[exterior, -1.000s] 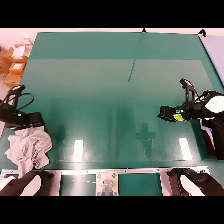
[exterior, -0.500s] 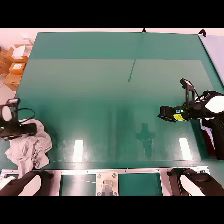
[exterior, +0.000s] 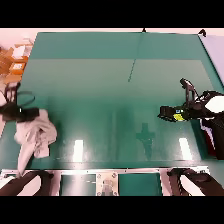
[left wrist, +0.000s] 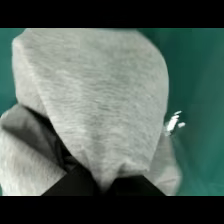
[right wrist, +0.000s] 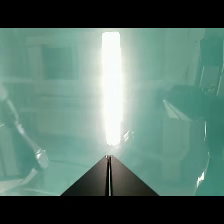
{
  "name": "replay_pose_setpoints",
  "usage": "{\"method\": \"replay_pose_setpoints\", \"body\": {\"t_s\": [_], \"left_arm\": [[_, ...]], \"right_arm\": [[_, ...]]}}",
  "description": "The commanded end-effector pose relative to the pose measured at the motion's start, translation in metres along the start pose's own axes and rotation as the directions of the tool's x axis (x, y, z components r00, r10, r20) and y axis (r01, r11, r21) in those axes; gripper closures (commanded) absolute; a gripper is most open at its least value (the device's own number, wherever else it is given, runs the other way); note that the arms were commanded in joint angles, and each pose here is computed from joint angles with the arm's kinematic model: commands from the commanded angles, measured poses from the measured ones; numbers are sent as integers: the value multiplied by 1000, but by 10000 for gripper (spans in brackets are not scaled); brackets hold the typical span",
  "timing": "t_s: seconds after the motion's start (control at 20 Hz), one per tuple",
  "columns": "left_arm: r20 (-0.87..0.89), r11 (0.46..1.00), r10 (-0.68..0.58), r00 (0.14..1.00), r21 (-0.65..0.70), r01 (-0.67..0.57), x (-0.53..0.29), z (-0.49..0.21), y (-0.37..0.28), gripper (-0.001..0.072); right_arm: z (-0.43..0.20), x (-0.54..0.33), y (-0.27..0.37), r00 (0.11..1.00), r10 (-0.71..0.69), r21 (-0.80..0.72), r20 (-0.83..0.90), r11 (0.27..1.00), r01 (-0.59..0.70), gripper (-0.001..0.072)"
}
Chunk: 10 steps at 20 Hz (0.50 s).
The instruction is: Fold the shirts.
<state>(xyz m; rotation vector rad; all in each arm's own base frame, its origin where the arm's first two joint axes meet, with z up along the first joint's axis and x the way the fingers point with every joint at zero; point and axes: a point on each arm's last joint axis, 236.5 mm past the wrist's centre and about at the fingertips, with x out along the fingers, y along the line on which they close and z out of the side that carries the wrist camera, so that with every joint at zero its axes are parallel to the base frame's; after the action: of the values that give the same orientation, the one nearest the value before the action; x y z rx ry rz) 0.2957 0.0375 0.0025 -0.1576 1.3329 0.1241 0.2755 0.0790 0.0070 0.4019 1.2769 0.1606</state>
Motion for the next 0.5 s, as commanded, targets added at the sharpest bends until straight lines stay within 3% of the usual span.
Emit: {"method": "replay_pose_setpoints", "body": {"t_s": [0.0, 0.2, 0.35, 0.45], "left_arm": [[130, 944, -299, 945, 184, 273, -81, 42, -113, 687], [202, 772, -584, 787, 440, 460, -133, 39, -256, 686], [69, 657, -656, 751, 542, 524, -102, 3, -336, 685], [-40, 620, -644, 764, 558, 552, -60, -25, -372, 683]], "right_arm": [[0, 0, 0, 1000, 1, 0, 0, 1000, -1, 699], [1, 0, 0, 1000, 1, 0, 4, 1000, -1, 699], [1, 0, 0, 1000, 1, 0, 4, 1000, -1, 699], [1, 0, 0, 1000, 1, 0, 4, 1000, -1, 699]]}}
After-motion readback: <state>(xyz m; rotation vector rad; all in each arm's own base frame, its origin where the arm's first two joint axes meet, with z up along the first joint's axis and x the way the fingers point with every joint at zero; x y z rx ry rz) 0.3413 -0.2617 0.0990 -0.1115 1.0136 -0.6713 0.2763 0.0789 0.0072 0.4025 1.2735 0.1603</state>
